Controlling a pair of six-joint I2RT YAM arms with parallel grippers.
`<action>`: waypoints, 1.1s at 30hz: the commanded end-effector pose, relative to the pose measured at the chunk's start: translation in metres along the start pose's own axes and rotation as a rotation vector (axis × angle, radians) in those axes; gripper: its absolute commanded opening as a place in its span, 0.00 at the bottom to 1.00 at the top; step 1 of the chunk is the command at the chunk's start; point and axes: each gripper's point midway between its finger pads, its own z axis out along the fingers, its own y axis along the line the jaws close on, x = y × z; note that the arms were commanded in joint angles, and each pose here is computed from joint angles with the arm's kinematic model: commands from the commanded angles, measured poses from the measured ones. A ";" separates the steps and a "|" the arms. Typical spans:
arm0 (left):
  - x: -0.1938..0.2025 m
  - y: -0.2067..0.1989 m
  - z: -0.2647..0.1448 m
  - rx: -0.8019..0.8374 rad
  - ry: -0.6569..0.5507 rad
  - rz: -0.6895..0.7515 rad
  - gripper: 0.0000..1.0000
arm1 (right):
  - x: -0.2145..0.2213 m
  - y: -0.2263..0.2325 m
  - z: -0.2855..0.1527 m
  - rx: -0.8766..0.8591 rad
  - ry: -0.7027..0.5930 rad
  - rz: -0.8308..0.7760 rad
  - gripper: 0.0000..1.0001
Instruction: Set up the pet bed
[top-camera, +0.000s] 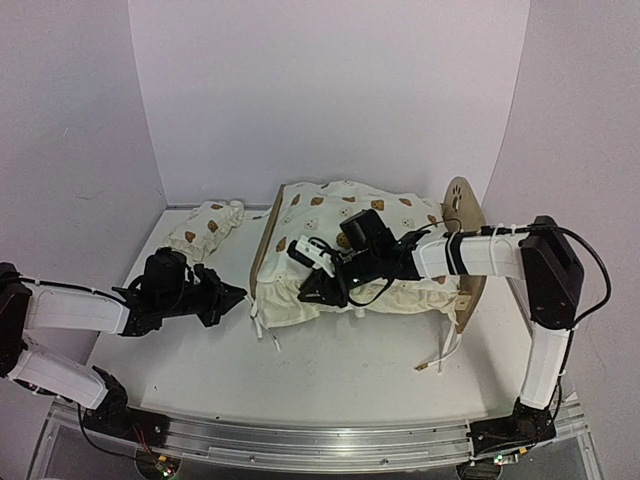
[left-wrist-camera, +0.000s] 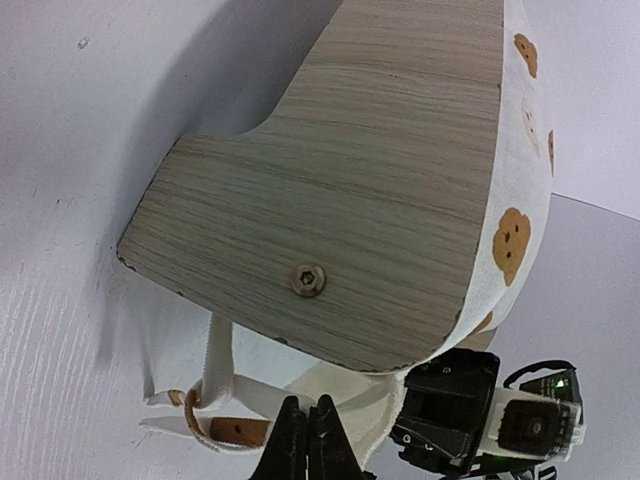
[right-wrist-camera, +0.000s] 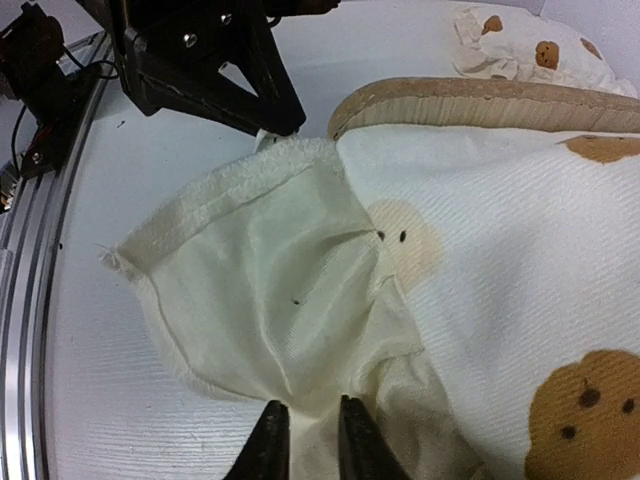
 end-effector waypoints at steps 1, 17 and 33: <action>-0.002 -0.032 0.002 0.081 0.005 0.039 0.00 | -0.015 0.008 0.002 -0.012 0.002 0.287 0.31; -0.002 -0.031 0.000 0.082 0.002 0.034 0.00 | -0.006 0.032 0.056 0.342 -0.150 0.472 0.63; -0.005 -0.045 -0.011 0.136 -0.028 0.070 0.00 | 0.021 0.027 0.098 0.511 -0.235 0.487 0.08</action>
